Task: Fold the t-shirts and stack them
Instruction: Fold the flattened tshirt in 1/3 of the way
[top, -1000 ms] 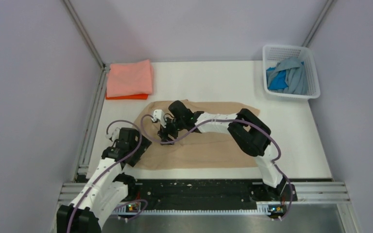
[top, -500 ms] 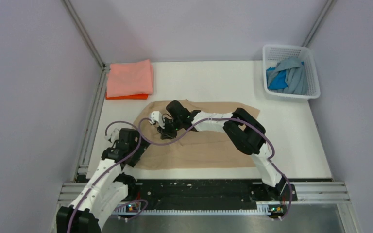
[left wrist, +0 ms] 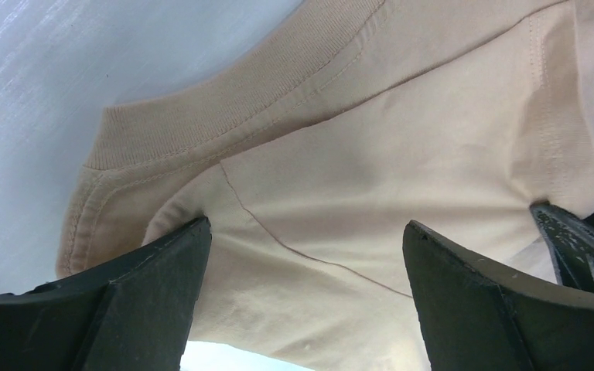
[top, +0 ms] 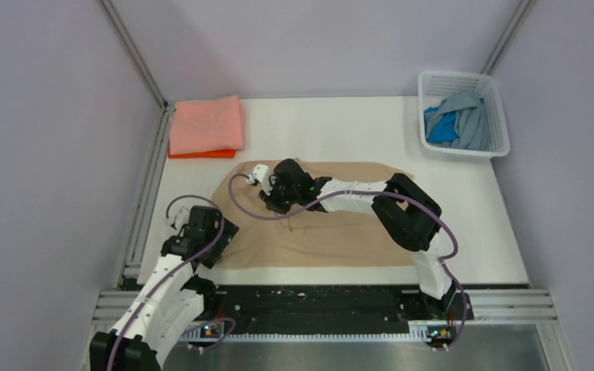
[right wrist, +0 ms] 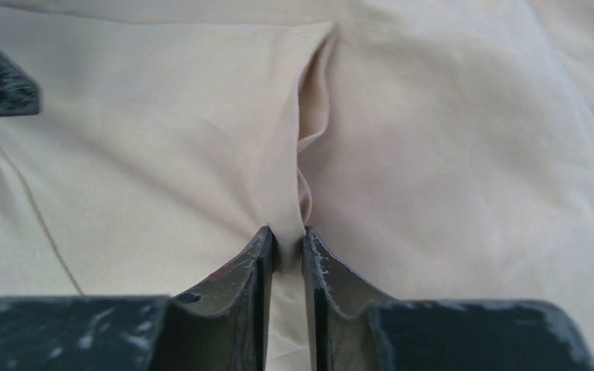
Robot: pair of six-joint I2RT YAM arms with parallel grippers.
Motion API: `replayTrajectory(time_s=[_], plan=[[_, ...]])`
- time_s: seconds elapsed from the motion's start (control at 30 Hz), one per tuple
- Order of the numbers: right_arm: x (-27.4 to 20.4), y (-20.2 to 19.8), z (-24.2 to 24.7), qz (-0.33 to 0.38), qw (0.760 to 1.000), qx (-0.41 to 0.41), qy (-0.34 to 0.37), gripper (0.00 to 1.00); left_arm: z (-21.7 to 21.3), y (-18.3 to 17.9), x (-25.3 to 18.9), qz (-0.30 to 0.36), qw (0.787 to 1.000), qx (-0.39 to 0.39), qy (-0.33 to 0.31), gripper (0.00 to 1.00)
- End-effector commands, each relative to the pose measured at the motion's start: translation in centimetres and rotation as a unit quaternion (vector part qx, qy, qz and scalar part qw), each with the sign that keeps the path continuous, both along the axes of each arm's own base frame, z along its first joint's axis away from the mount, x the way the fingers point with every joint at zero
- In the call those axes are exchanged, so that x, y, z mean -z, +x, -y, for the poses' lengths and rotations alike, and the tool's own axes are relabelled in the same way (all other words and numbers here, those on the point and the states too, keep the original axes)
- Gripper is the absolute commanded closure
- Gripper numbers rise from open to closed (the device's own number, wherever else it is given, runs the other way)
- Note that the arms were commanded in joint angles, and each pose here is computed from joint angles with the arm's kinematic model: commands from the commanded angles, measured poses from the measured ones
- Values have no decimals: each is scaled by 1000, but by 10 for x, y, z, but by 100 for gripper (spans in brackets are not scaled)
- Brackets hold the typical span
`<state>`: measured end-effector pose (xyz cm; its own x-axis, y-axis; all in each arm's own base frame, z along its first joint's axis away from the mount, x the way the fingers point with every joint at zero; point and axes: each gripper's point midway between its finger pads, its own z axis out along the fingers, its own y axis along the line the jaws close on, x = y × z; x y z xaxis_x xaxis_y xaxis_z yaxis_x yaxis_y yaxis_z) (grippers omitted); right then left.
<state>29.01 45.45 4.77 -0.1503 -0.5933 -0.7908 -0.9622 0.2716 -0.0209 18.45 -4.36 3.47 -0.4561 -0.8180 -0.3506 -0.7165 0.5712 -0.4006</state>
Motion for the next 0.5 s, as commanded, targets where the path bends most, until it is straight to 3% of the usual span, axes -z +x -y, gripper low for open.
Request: replayTrajectory(time_s=[0.0, 0.2, 0.3, 0.4, 0.47], plan=[[-35, 35, 18, 37, 991, 125, 12, 74, -12, -20, 15, -40, 999, -11, 28, 1], [-60, 59, 73, 66, 951, 302, -10, 48, -13, -22, 14, -42, 999, -16, 29, 1], [-98, 66, 114, 95, 905, 414, 23, 33, -13, -20, 10, -35, 999, -16, 27, 1], [-115, 59, 156, 91, 859, 500, 57, 3, -11, -17, 3, -26, 999, -11, 25, 1], [-118, 48, 179, 65, 843, 527, 83, 1, -11, -13, -5, -15, 999, -6, 27, 1]])
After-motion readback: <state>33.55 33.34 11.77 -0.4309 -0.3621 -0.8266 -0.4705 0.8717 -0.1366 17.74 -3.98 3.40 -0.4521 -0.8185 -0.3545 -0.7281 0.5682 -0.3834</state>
